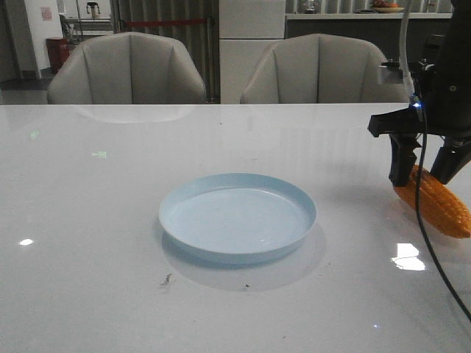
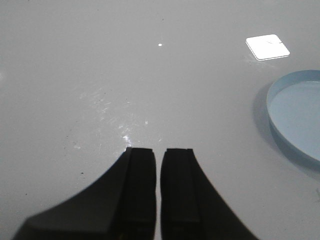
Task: Place corn on plate with both arms
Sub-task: 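Close the right gripper on the orange corn cob, then lift the corn with the right gripper and carry it over the plate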
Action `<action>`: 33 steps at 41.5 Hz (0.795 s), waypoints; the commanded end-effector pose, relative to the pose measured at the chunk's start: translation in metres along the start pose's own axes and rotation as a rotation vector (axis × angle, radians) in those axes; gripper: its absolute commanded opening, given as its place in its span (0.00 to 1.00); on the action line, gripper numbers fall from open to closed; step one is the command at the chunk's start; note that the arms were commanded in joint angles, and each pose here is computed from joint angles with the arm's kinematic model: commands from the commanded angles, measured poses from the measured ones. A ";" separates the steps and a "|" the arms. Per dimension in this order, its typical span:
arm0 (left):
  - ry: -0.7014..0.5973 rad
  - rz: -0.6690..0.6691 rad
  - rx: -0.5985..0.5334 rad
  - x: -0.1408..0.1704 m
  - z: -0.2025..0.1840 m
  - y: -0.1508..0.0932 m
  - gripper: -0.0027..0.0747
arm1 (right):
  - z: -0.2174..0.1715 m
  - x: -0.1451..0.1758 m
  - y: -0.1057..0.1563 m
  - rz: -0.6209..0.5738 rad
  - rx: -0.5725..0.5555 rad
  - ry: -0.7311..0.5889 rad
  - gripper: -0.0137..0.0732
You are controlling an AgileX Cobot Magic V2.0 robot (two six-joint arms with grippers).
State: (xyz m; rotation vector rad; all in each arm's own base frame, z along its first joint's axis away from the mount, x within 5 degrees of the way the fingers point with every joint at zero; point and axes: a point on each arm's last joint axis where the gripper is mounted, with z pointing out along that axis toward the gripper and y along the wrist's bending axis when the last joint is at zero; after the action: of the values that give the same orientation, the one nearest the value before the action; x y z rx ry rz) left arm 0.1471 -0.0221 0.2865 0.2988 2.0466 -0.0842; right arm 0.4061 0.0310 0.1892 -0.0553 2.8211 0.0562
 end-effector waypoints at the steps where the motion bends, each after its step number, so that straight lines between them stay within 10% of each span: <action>1: -0.094 -0.008 -0.030 -0.015 -0.004 0.003 0.22 | -0.030 -0.013 0.001 -0.011 -0.004 -0.112 0.50; 17: -0.094 -0.008 -0.030 -0.015 -0.004 0.003 0.23 | -0.071 -0.039 0.015 -0.132 -0.024 -0.182 0.50; 33: -0.095 -0.008 -0.031 -0.015 -0.004 0.003 0.23 | -0.121 -0.051 0.107 -0.299 -0.235 -0.290 0.50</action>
State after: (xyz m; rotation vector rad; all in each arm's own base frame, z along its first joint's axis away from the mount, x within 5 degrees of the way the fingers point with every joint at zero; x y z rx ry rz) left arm 0.1471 -0.0221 0.2865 0.2988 2.0466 -0.0842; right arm 0.4250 0.1136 0.2815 -0.4430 2.6060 0.2126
